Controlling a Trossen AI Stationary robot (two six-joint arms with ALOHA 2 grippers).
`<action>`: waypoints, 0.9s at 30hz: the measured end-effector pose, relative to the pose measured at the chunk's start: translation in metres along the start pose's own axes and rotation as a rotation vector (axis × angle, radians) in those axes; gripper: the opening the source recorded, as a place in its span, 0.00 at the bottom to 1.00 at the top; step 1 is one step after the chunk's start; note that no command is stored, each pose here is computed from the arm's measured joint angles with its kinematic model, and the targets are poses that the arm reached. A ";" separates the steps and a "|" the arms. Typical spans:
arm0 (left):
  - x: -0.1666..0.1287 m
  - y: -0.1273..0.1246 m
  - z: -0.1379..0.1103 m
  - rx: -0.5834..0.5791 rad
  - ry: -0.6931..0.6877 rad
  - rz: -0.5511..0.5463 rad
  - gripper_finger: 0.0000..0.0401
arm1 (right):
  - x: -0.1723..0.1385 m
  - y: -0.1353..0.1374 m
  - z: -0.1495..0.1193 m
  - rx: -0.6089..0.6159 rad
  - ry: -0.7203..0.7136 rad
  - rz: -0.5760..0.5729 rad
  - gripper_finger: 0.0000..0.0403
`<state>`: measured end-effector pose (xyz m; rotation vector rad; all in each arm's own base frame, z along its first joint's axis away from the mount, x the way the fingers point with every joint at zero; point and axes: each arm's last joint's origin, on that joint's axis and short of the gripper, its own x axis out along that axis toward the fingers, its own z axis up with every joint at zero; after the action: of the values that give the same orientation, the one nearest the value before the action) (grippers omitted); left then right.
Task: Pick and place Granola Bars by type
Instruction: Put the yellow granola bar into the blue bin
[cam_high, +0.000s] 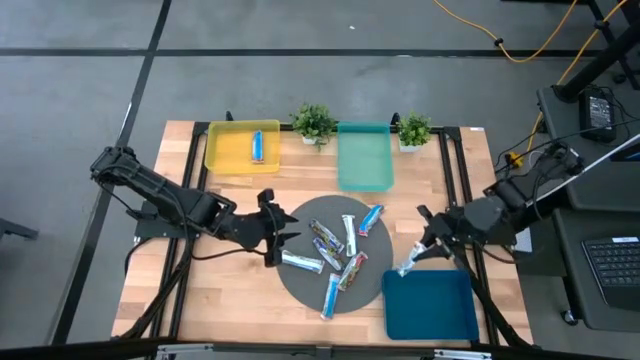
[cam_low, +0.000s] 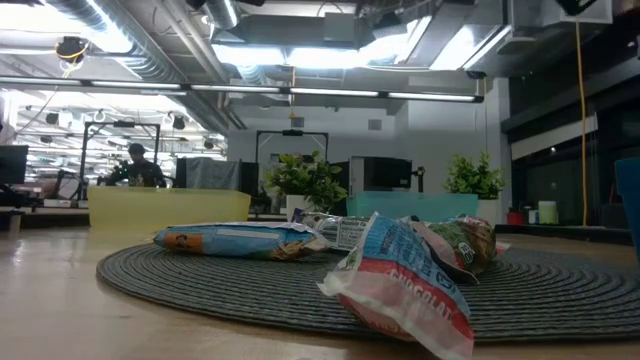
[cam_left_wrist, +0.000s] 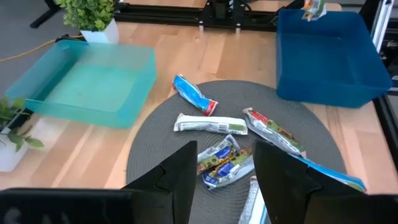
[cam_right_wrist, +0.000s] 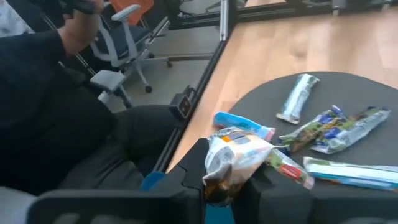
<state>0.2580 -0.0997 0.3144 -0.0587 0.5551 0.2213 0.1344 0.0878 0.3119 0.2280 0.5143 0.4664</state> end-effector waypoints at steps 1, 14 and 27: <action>0.000 -0.001 0.000 -0.001 0.000 -0.003 0.37 | 0.000 0.004 0.000 -0.006 -0.001 0.002 0.12; -0.008 -0.012 -0.004 -0.002 -0.018 -0.008 0.37 | 0.056 0.044 -0.037 -0.064 0.251 -0.069 0.10; -0.009 -0.012 -0.005 0.011 -0.026 0.007 0.37 | 0.082 0.040 -0.071 0.145 0.471 -0.300 0.10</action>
<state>0.2511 -0.1139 0.3151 -0.0432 0.5309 0.2257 0.1461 0.1686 0.2303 0.1746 1.0293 0.1852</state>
